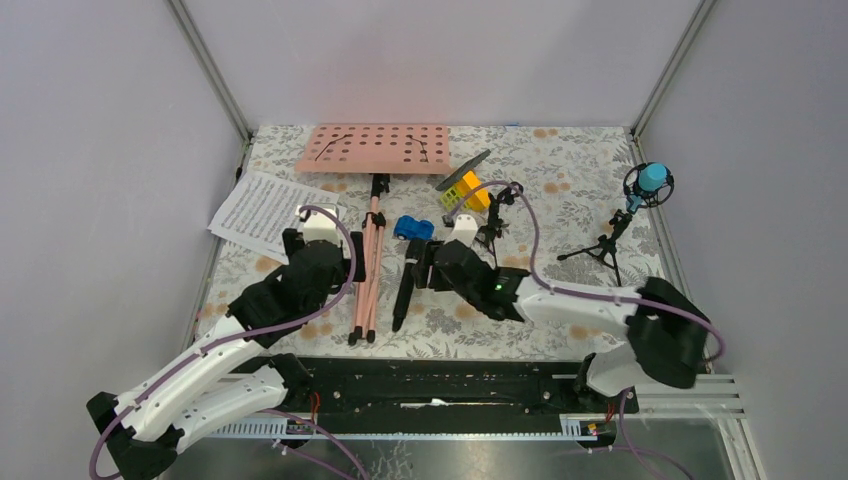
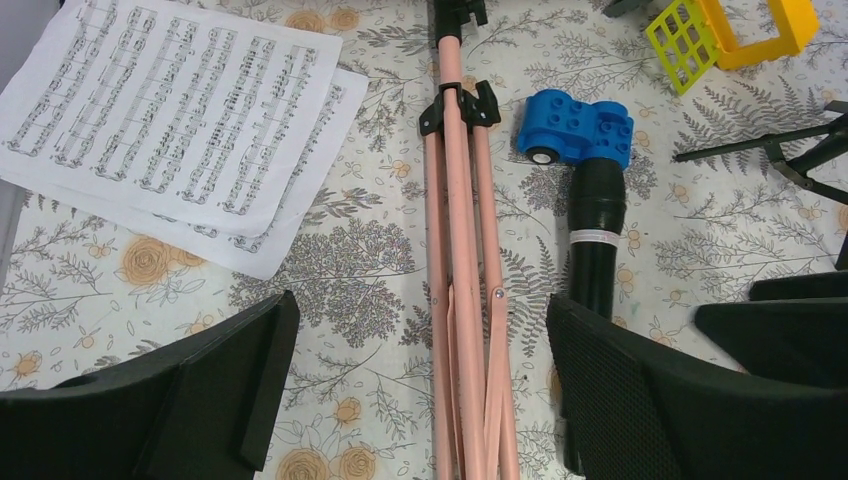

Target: Pack up the instrument practice props

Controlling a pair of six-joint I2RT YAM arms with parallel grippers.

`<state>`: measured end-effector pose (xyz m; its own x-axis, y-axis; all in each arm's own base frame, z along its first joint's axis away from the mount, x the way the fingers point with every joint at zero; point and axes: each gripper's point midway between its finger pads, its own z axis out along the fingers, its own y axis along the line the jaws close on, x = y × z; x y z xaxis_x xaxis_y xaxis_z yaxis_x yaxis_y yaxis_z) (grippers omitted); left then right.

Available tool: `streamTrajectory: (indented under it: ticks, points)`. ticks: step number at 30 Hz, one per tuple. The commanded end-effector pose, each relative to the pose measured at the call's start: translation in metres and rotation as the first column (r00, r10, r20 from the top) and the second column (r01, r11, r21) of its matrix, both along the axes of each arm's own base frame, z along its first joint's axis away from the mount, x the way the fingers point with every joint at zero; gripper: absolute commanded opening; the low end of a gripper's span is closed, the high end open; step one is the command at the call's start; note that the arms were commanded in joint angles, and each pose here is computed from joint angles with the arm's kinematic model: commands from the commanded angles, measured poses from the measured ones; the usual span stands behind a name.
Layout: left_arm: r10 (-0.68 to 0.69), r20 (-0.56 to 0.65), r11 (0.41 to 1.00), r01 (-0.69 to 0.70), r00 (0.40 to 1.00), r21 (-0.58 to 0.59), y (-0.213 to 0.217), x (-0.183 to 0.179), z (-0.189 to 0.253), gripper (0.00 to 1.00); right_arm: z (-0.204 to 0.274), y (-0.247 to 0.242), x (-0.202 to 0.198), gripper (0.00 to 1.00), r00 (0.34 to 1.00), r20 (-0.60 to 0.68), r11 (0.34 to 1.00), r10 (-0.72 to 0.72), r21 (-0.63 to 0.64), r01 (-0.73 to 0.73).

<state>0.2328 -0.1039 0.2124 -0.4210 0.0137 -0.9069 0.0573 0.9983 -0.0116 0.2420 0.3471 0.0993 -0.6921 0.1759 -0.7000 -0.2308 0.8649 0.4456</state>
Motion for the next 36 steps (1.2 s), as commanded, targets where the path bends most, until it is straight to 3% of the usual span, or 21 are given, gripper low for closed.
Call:
streamTrajectory:
  ticks: [1, 10, 17, 23, 36]
  points:
    - [-0.051, 0.041, 0.998, 0.052, 0.998, -0.037, -0.011, 0.004, 0.01, 0.99, 0.043, -0.057, 0.005, 0.67, 0.989, 0.145, 0.983, -0.028, -0.173, 0.053]
    - [-0.257, 0.198, 0.942, 0.291, 0.946, -0.167, -0.046, -0.007, 0.054, 0.99, 0.139, -0.145, -0.026, 0.7, 0.962, 0.264, 0.976, -0.064, -0.183, 0.115]
    - [-0.363, 0.192, 0.88, 0.403, 0.912, -0.252, -0.095, 0.002, 0.066, 0.99, 0.199, -0.202, -0.051, 0.74, 0.933, 0.329, 0.982, -0.146, -0.066, 0.177]
    - [-0.453, 0.199, 0.814, 0.495, 0.869, -0.305, -0.139, -0.001, 0.048, 0.99, 0.189, -0.232, -0.066, 0.74, 0.934, 0.312, 0.976, -0.175, -0.069, 0.206]
    - [-0.611, 0.198, 0.709, 0.641, 0.767, -0.293, -0.229, -0.026, 0.014, 0.99, 0.182, -0.255, -0.083, 0.75, 0.939, 0.293, 0.979, -0.179, -0.043, 0.2]
